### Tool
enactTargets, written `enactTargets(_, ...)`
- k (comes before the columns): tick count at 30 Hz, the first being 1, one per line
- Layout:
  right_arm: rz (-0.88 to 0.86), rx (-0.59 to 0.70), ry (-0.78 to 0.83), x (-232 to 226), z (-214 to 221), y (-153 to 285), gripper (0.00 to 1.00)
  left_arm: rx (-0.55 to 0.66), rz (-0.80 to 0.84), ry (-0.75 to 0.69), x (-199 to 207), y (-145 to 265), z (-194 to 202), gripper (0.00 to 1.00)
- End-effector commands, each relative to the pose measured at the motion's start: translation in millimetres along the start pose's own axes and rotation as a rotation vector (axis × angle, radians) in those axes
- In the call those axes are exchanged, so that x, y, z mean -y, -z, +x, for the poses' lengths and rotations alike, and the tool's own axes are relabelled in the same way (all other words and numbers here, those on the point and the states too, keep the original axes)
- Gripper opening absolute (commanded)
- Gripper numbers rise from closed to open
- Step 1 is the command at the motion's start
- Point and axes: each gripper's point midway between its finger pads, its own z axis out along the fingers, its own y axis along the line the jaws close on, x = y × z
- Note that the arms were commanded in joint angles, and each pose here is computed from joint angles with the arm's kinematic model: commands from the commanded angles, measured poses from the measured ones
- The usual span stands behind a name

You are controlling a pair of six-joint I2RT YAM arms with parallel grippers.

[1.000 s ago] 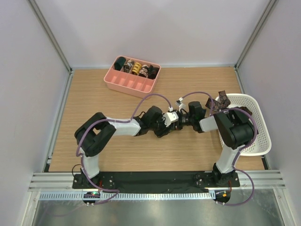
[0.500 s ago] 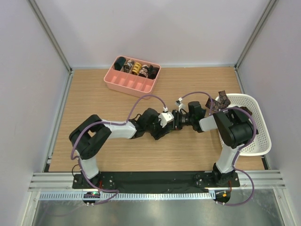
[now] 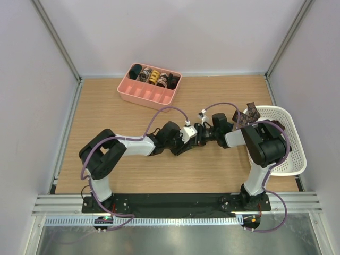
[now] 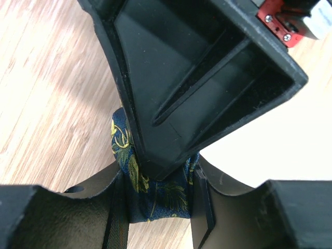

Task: Roll the ties
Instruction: Roll the tie

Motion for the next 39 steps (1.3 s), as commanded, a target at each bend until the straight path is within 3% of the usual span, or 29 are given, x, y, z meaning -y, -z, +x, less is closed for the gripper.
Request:
enactTargets(1,0.114,0.013,-0.013,12.2,-6.0,1.0,0.38,-0.102,-0.081,0.050,-12.0,1.2,27.8,0.24)
enactTargets(11,0.252,0.137,0.032,-13.8,-53.8,30.7,0.53,-0.128,-0.120,0.083,-16.2,-4.2,39.1,0.19)
enactTargets(17,0.321,0.212,0.024,-11.2,-69.5,62.1,0.53,-0.162,-0.140,0.102,-17.7,-2.8,48.3,0.19)
enactTargets(23,0.672,0.264,-0.101,42.7,-61.5,102.2,0.48,-0.211,-0.239,0.113,-29.4,2.5,48.3,0.19)
enactTargets(39,0.735,0.292,-0.141,95.0,-114.1,78.0,0.40,-0.438,-0.238,0.133,-16.8,11.9,63.3,0.21)
